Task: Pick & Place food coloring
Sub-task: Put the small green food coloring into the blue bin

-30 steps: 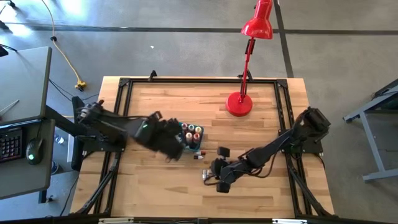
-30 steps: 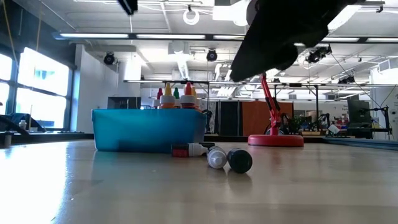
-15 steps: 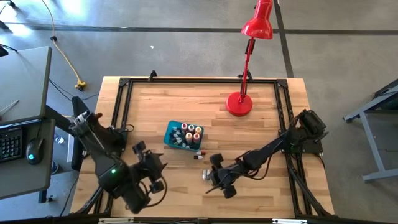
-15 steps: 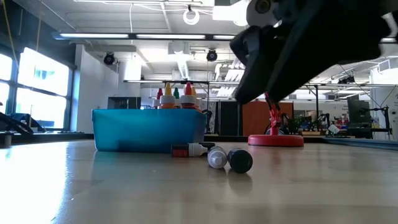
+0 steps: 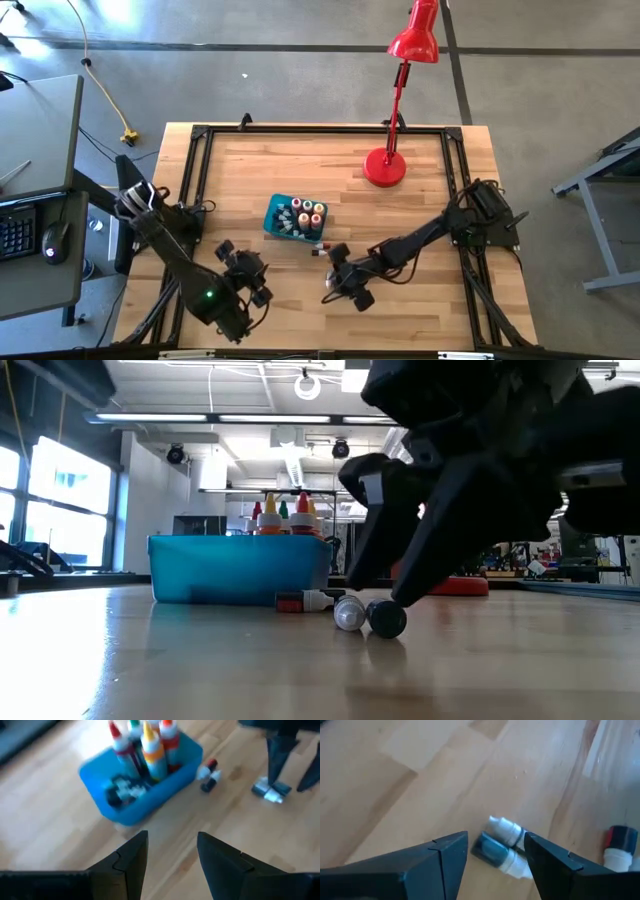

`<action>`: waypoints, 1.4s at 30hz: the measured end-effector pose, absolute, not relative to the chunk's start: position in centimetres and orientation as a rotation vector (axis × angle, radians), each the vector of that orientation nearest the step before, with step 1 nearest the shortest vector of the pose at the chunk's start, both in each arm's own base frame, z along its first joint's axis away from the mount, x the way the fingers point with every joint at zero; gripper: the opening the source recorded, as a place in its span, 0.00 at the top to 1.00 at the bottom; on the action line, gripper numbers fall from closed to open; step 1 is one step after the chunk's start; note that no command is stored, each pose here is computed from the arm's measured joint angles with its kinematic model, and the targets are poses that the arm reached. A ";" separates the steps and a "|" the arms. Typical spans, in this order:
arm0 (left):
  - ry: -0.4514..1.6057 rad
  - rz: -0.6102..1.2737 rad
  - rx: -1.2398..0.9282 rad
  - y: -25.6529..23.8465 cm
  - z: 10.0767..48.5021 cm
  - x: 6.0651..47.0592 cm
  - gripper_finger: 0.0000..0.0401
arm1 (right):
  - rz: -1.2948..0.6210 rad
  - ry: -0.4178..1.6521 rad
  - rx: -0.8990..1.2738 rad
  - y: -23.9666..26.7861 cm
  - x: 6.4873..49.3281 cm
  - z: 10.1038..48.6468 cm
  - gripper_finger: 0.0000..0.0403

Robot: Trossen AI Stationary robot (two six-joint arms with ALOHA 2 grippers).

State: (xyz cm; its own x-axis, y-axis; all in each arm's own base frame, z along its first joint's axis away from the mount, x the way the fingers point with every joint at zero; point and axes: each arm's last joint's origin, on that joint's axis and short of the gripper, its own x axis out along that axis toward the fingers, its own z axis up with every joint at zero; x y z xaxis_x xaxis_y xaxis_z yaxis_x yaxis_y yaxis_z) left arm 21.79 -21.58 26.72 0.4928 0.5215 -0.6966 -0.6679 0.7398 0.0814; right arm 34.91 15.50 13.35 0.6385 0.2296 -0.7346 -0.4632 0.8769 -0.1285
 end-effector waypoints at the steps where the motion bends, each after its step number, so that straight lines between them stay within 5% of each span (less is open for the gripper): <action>1: 0.763 0.725 -0.233 -21.5 26.1 21.7 0.58 | 0.405 0.793 -0.325 15.3 34.9 13.3 0.53; 26: 0.692 0.429 -0.490 -16.1 15.9 21.1 0.58 | 0.536 0.889 -0.312 12.8 35.9 10.4 0.54; 38: 0.744 0.456 -0.501 -14.3 15.6 22.3 0.58 | 0.417 0.867 -0.116 13.6 36.1 11.1 0.84; 42: 0.774 0.453 -0.522 -13.9 15.8 22.4 0.58 | 0.425 0.771 -0.110 14.1 36.2 12.7 0.84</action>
State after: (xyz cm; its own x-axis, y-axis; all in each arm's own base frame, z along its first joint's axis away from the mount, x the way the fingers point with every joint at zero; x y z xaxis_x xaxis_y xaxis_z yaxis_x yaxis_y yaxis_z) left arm 22.39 -13.89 15.79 0.6328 0.1909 -0.7504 -0.5603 0.7819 -0.2735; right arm 36.16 14.08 12.70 0.6371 0.3317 -0.6958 -0.4108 0.9099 0.0577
